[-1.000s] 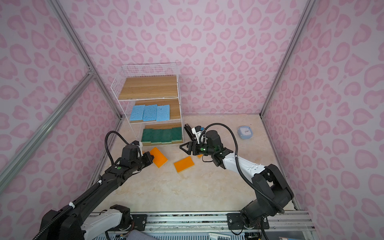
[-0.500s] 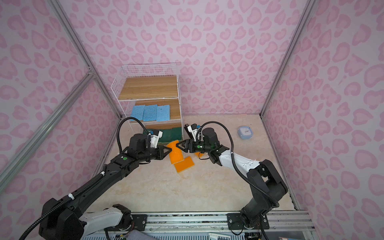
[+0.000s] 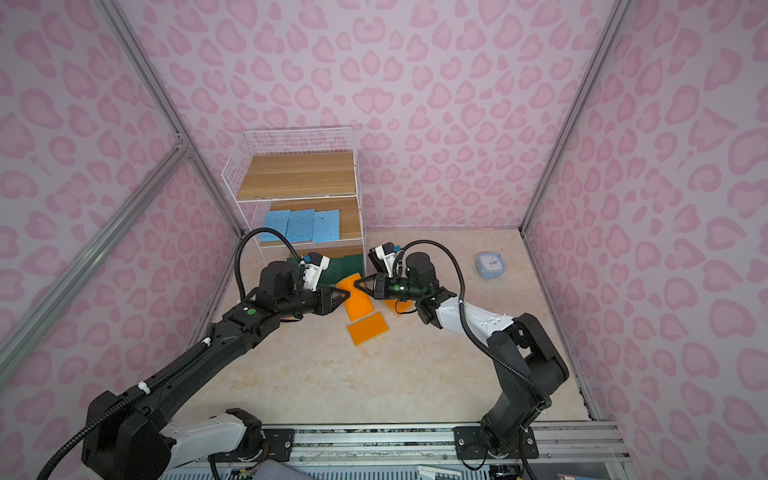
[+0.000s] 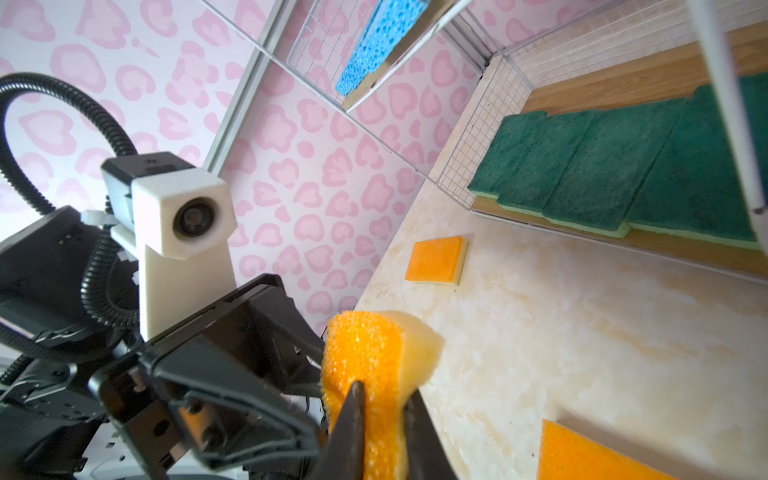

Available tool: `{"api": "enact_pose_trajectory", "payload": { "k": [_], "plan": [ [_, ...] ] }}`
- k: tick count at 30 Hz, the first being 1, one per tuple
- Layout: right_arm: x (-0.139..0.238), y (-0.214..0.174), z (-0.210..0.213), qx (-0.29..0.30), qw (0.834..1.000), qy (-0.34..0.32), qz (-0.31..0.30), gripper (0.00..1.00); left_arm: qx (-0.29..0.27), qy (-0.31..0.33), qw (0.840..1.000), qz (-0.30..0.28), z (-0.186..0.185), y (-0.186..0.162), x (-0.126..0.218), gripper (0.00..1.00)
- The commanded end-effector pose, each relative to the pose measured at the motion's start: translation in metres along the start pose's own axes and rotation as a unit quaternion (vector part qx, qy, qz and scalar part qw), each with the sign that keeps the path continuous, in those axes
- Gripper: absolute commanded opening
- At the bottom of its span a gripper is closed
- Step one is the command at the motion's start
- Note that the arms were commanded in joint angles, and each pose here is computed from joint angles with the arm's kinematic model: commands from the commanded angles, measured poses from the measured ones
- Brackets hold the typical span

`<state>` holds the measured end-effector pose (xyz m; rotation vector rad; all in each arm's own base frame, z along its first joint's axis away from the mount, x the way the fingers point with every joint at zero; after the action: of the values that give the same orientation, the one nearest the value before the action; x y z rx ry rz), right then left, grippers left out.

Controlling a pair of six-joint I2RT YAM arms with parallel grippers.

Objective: Place and organize the cleaning sponges onto the shelf
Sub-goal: 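Carry the orange sponge with the left gripper toward the right gripper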

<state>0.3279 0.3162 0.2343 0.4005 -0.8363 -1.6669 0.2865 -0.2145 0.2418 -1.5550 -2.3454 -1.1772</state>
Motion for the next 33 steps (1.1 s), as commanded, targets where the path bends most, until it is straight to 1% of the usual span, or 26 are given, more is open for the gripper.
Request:
{"api": "enact_pose_trajectory", "payload": {
  "k": [1, 2, 3, 4, 7, 9, 11, 13, 16, 20, 22, 24, 28, 33],
  "plan": [
    [0.005, 0.01, 0.004, 0.0, 0.999, -0.001, -0.035, 0.14, -0.006, -0.019, 0.999, -0.029, -0.012, 0.012, 0.005, 0.5],
    [0.009, 0.014, 0.004, -0.002, 0.999, -0.009, -0.047, 0.12, -0.001, -0.017, 0.999, -0.04, -0.012, 0.015, 0.007, 0.69],
    [0.014, 0.016, 0.002, -0.005, 0.998, -0.02, -0.059, 0.1, 0.004, -0.013, 0.999, -0.052, -0.011, 0.017, 0.009, 0.9],
    [0.019, 0.019, 0.0, -0.008, 0.997, -0.032, -0.072, 0.08, 0.01, -0.011, 0.998, -0.066, -0.011, 0.019, 0.012, 0.93],
    [0.041, 0.03, -0.011, -0.032, 0.987, -0.088, -0.129, 0.09, 0.046, -0.021, 0.991, -0.127, -0.01, 0.024, 0.021, 0.93],
    [0.057, 0.033, -0.023, -0.066, 0.973, -0.151, -0.164, 0.11, 0.07, -0.03, 0.982, -0.171, -0.012, 0.023, 0.026, 0.93],
    [0.068, 0.036, -0.025, -0.082, 0.96, -0.178, -0.202, 0.12, 0.093, -0.046, 0.975, -0.198, -0.017, 0.019, 0.027, 0.91],
    [0.075, 0.042, -0.019, -0.089, 0.95, -0.18, -0.238, 0.13, 0.119, -0.057, 0.969, -0.208, -0.022, 0.015, 0.024, 0.88],
    [0.079, 0.051, -0.012, -0.102, 0.941, -0.17, -0.273, 0.12, 0.151, -0.079, 0.959, -0.226, -0.036, 0.012, 0.023, 0.85],
    [0.085, 0.06, -0.007, -0.131, 0.929, -0.145, -0.315, 0.1, 0.185, -0.127, 0.935, -0.274, -0.053, 0.01, 0.036, 0.8],
    [0.087, 0.064, -0.005, -0.141, 0.924, -0.133, -0.33, 0.1, 0.197, -0.14, 0.928, -0.283, -0.058, 0.009, 0.039, 0.77],
    [0.088, 0.069, -0.002, -0.149, 0.92, -0.123, -0.341, 0.09, 0.203, -0.153, 0.924, -0.284, -0.062, 0.008, 0.039, 0.74],
    [0.09, 0.075, 0.004, -0.158, 0.912, -0.11, -0.362, 0.08, 0.215, -0.172, 0.919, -0.282, -0.069, 0.003, 0.034, 0.62],
    [0.087, 0.08, 0.011, -0.163, 0.905, -0.094, -0.382, 0.08, 0.22, -0.192, 0.913, -0.284, -0.082, 0.0, 0.03, 0.62]
  ]
}}
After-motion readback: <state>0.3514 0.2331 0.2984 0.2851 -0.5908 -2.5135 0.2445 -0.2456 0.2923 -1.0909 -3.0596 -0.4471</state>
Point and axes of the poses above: each gripper's point midway between its finger pads, its own x axis back along the fingers, its own z axis along the line the jaws close on, y = z × x, the point moved 3 cm from there along x, back along the fingers, and after that the axes turned 12 degrees about x, right-handed, at the moved point
